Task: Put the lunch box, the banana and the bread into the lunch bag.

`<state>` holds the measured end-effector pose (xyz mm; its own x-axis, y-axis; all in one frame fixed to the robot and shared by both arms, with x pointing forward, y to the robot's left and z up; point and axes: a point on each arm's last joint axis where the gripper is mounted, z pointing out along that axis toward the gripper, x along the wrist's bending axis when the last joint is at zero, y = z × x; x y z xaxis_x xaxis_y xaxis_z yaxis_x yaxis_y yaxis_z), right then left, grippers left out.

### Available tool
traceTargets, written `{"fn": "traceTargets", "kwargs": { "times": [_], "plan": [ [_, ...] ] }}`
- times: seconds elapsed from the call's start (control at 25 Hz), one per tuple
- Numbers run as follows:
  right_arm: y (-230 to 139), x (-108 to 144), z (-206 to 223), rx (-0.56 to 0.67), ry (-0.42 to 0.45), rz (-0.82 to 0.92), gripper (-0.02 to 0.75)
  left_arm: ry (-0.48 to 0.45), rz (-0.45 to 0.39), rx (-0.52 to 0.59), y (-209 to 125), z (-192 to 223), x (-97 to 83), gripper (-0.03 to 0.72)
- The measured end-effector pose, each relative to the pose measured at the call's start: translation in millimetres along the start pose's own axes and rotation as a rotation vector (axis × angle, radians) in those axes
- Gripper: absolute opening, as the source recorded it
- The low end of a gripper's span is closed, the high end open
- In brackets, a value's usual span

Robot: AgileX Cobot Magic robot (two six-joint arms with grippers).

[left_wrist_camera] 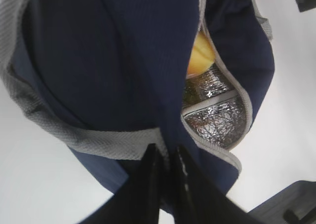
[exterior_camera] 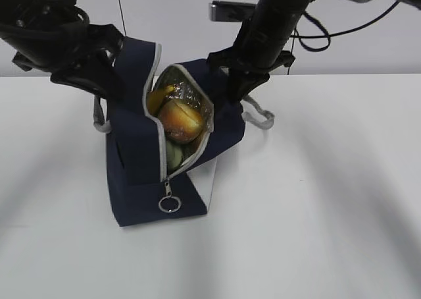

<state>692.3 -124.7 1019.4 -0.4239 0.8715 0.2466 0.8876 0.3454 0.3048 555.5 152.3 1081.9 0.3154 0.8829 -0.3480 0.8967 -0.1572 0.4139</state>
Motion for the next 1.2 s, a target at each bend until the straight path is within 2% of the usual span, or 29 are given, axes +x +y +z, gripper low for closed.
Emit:
{"fn": "traceTargets", "kwargs": {
  "times": [0.24,0.6,1.04,1.2],
  "plan": [
    [-1,3,-44,-0.070,-0.112,-0.031,0.007,-0.114,-0.015,-0.097,11,7,-8.3,0.027],
    [-2,-6,-57,-0.074,-0.234,-0.060,0.006,-0.217,-0.045,-0.145,34,17,-16.6,0.027],
    [-4,-28,-63,-0.078,-0.254,-0.006,0.005,-0.229,-0.069,-0.079,39,43,-11.4,0.029],
    [-3,-24,-63,-0.088,-0.193,0.015,0.004,-0.225,-0.069,-0.073,39,46,-10.3,0.034]
  ]
}}
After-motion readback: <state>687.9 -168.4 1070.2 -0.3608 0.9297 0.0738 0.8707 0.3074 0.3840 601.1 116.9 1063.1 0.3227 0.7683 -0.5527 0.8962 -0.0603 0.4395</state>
